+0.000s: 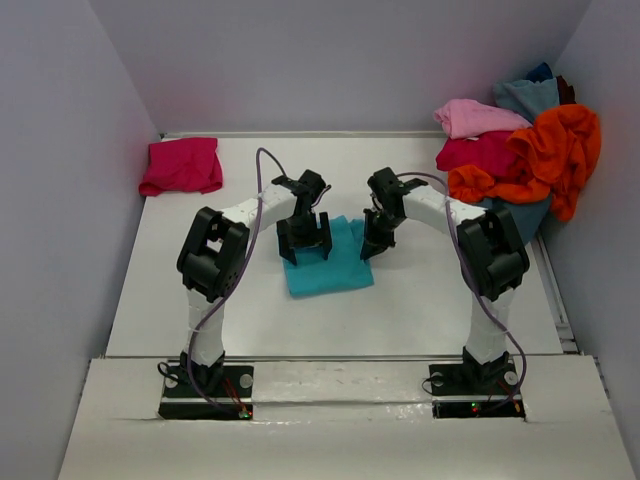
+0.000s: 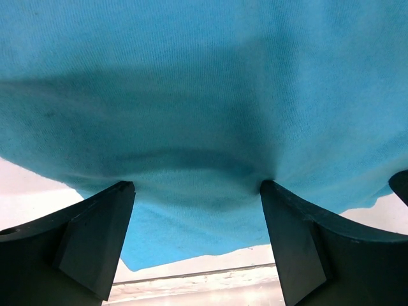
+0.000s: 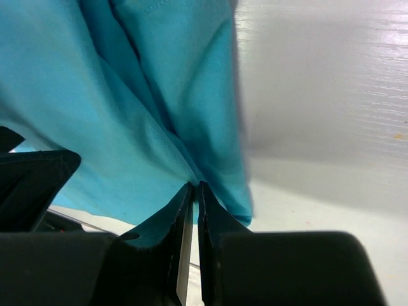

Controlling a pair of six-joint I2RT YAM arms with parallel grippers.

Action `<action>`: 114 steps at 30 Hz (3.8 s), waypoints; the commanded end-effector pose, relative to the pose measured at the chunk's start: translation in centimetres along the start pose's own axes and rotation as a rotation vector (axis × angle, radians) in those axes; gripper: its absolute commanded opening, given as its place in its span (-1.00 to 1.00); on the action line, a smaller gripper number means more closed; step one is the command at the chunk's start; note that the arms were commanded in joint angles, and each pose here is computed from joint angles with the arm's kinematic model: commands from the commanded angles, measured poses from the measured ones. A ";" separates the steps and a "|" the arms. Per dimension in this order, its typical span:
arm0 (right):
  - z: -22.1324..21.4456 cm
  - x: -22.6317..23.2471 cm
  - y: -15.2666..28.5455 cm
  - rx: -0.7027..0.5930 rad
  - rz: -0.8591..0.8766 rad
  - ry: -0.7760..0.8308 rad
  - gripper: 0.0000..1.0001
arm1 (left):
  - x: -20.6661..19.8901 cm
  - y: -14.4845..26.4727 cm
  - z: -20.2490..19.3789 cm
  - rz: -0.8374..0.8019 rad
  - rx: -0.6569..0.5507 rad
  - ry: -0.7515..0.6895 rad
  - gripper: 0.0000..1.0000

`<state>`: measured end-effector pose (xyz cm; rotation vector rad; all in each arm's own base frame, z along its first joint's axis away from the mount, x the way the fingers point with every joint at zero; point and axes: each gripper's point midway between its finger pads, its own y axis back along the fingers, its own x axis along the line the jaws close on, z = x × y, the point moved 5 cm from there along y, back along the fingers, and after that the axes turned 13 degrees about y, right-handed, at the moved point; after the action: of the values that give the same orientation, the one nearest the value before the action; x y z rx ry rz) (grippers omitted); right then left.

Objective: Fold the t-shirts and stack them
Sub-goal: Fold the tshirt

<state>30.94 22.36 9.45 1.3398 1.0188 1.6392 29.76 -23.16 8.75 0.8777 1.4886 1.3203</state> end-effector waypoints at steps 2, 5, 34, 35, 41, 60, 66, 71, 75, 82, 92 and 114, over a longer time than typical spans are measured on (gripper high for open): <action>0.2 -0.3 1.5 -0.030 -0.074 0.007 -0.50 | 0.7 0.2 -0.1 0.011 0.009 -0.009 0.86; 0.6 -0.1 2.7 -0.056 -0.097 0.005 -0.27 | 0.6 0.3 -0.1 0.010 0.006 -0.008 0.86; 0.7 7.4 1.8 0.032 0.215 0.106 -0.23 | -2.5 7.3 4.7 -0.008 -0.268 -0.014 0.85; 0.6 7.2 1.5 0.042 0.212 0.099 -0.24 | -2.3 7.1 5.1 -0.007 -0.259 -0.010 0.85; -0.7 6.9 0.8 0.100 0.196 0.105 -0.25 | -2.2 4.6 5.4 0.021 -0.214 -0.096 0.83; -4.7 5.3 -1.2 0.211 0.180 0.087 -0.26 | 1.3 3.7 10.9 0.088 -0.271 -0.007 0.83; -5.4 4.0 -2.5 0.242 0.118 0.059 -0.27 | 1.8 4.2 11.2 0.102 -0.281 -0.015 0.82; -5.7 3.4 -3.2 0.254 0.084 0.040 -0.26 | 2.1 4.7 10.5 0.093 -0.276 -0.022 0.81; -5.3 3.7 -3.3 0.247 0.088 0.035 -0.27 | 2.6 5.0 9.8 0.093 -0.263 -0.027 0.80; -4.8 3.9 -3.4 0.238 0.086 0.032 -0.26 | 2.0 6.2 7.6 0.039 -0.242 -0.072 0.71; -4.7 3.8 -3.7 0.244 0.078 0.027 -0.27 | 2.4 4.7 6.0 0.094 -0.209 -0.119 0.69; -0.3 6.5 2.0 0.024 0.072 0.151 -0.25 | 4.4 3.7 0.4 -0.258 -0.042 0.144 0.82</action>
<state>27.50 26.84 8.93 1.4612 1.1907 1.6740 28.58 -16.92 10.11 0.7029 1.5462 1.3540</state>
